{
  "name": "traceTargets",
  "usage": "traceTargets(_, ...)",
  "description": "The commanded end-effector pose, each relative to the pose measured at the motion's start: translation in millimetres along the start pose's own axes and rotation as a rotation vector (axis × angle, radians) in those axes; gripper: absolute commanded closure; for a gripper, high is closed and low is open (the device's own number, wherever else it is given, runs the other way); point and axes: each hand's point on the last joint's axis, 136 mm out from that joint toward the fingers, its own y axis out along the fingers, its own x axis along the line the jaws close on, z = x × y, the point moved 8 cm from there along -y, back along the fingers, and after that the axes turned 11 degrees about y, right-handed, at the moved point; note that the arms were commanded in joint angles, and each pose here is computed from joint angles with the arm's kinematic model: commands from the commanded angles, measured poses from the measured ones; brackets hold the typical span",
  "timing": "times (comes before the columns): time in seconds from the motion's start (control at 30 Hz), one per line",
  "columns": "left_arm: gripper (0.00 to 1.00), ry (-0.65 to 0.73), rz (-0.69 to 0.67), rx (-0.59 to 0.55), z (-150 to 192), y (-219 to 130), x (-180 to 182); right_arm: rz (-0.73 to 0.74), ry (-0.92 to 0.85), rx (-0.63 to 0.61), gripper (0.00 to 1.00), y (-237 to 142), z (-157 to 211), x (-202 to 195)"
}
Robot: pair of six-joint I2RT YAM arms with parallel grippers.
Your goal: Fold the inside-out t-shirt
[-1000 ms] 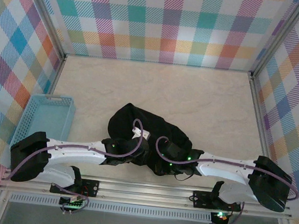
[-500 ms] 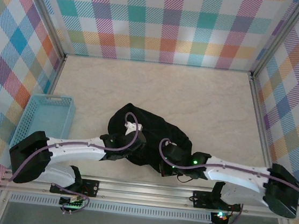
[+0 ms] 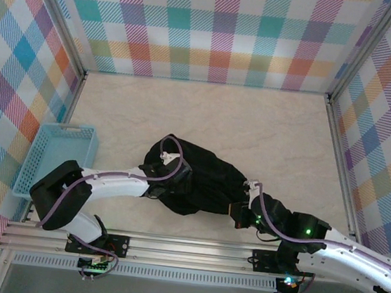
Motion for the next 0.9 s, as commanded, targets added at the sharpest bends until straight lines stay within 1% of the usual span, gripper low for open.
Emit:
traceTargets(0.0,0.15,-0.003,0.062,-0.064,-8.7,-16.7,0.7,0.062,-0.013,0.078,0.96,16.8,12.5,-7.2)
traceTargets(0.07,0.15,0.012,0.089,-0.077,-9.1,-23.4,-0.8,0.088,-0.011,0.096,0.84,21.7,13.5,-6.6)
traceTargets(0.1,0.15,0.017,0.098,-0.088,-9.0,-27.1,-1.3,0.092,-0.017,0.097,0.76,21.9,12.4,-4.9)
traceTargets(0.13,0.14,0.026,0.114,-0.095,-7.4,-30.0,-2.0,0.092,-0.023,0.099,0.63,21.7,10.9,-2.7)
traceTargets(0.17,0.13,0.031,0.132,-0.101,-6.7,-32.5,-2.8,0.092,-0.025,0.095,0.58,20.1,8.0,-0.7)
traceTargets(0.23,0.12,0.038,0.137,-0.109,-4.8,-36.9,-1.6,0.131,0.012,0.090,0.53,17.6,1.2,-2.9)
traceTargets(0.27,0.11,0.041,0.132,-0.108,-3.4,-37.9,-0.6,0.139,0.036,0.103,0.53,18.7,-0.9,-4.8)
traceTargets(0.37,0.11,0.044,0.093,-0.110,-1.9,-39.7,5.1,0.093,0.110,0.154,0.52,28.9,-3.7,-7.4)
traceTargets(0.47,0.10,0.044,0.053,-0.111,-0.2,-40.4,10.5,0.083,0.132,0.181,0.45,39.8,-2.8,-7.8)
traceTargets(0.53,0.09,0.043,0.014,-0.110,-0.3,-41.9,15.1,0.098,0.138,0.214,0.43,48.9,-0.4,-7.7)
traceTargets(0.67,0.09,0.027,-0.095,-0.093,-0.4,-43.1,28.5,0.104,0.160,0.280,0.43,71.7,7.0,-7.3)
traceTargets(0.73,0.10,0.011,-0.144,-0.089,-0.8,-43.5,36.6,0.113,0.161,0.307,0.48,80.4,9.8,-8.0)
traceTargets(0.8,0.09,0.003,-0.172,-0.098,-2.6,-46.3,42.2,0.122,0.147,0.324,0.61,83.5,10.0,-6.7)
traceTargets(0.87,0.09,-0.009,-0.194,-0.107,-6.3,-49.6,48.4,0.141,0.123,0.317,0.82,79.2,5.8,-5.0)
